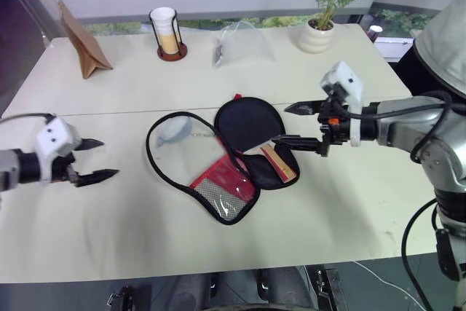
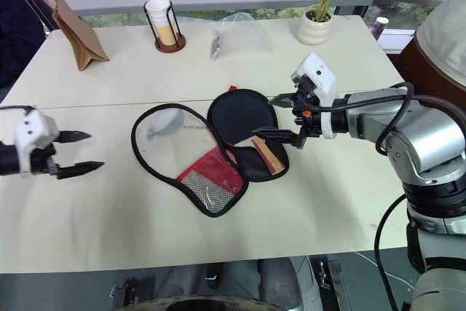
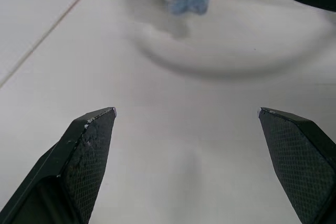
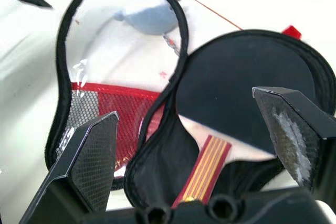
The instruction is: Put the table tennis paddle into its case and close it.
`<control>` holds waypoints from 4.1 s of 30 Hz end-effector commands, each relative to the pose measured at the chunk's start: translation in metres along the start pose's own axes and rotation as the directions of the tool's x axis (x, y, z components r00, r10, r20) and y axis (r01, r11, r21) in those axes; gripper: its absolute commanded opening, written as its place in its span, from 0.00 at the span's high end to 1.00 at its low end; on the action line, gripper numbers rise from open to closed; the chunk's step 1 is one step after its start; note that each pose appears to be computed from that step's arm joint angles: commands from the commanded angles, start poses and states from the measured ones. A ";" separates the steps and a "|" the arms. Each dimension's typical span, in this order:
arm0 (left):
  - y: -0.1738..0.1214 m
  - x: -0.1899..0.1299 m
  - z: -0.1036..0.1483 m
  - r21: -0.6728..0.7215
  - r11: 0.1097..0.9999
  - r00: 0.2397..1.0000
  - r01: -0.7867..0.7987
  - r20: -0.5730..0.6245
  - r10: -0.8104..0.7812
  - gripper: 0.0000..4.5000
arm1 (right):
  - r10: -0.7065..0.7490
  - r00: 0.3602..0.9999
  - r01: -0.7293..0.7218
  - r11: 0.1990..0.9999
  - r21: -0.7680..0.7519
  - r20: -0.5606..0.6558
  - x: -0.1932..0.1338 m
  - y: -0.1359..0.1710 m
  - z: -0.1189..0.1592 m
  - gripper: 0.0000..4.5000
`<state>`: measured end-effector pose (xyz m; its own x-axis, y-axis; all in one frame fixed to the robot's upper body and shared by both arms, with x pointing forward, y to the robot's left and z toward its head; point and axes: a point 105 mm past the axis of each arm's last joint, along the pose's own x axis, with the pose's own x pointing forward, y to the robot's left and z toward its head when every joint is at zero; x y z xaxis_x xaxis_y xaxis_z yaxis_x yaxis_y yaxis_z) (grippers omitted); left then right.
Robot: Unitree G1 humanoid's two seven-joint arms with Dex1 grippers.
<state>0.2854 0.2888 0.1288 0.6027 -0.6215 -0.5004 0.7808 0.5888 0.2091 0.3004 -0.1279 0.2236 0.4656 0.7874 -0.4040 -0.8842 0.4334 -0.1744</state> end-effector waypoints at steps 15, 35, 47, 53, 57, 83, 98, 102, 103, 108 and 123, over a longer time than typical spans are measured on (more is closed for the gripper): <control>-0.036 0.116 0.125 0.147 0.946 0.857 0.290 0.400 -0.325 0.00 | -0.223 0.973 0.228 0.970 -0.090 0.058 -0.057 -0.031 0.023 0.01; -0.070 0.222 0.176 0.262 0.898 0.835 0.354 0.344 -0.430 0.00 | -0.212 0.975 0.222 0.950 0.218 -0.067 -0.035 -0.021 -0.025 0.01; -0.055 0.081 0.189 0.310 0.875 0.757 0.371 0.446 -0.478 0.00 | -0.052 0.979 0.132 0.897 0.422 -0.196 0.000 -0.030 -0.081 0.01; -0.074 0.048 0.161 0.233 0.889 0.803 0.395 0.382 -0.457 0.00 | 0.010 0.982 0.085 0.869 0.488 -0.189 0.010 -0.033 -0.101 0.01; -0.077 0.037 0.155 0.204 0.905 0.828 0.373 0.368 -0.424 0.00 | 0.060 0.987 0.025 0.857 0.515 -0.146 0.015 -0.031 -0.102 0.01; -0.085 0.039 0.163 0.210 0.932 0.842 0.296 0.403 -0.358 0.00 | 0.269 0.946 -0.046 0.669 0.742 -0.183 0.037 0.039 -0.139 1.00; -0.087 0.045 0.159 0.221 0.925 0.842 0.310 0.388 -0.375 0.00 | 0.236 0.948 -0.007 0.684 0.729 -0.212 0.005 0.092 -0.135 1.00; -0.088 0.048 0.159 0.228 0.921 0.840 0.315 0.385 -0.382 0.00 | 0.199 0.958 0.008 0.704 0.710 -0.207 0.006 0.086 -0.129 1.00; -0.088 0.049 0.158 0.229 0.920 0.840 0.317 0.382 -0.384 0.00 | 0.188 0.960 0.013 0.712 0.702 -0.209 0.005 0.083 -0.127 0.93; -0.086 0.051 0.153 0.227 0.920 0.848 0.319 0.366 -0.384 0.00 | 0.143 0.969 0.029 0.742 0.669 -0.201 -0.005 0.068 -0.118 0.45; -0.040 0.058 0.133 0.256 0.954 0.925 0.158 0.299 -0.233 0.00 | 0.001 0.999 -0.003 0.999 0.041 0.035 0.019 0.004 -0.018 0.01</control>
<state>0.3086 0.1568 0.1965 0.4055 -0.8771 -0.2573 0.8999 0.3338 0.2805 0.3047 -0.1362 0.1945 0.4976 0.7634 -0.4118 -0.8529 0.5171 -0.0719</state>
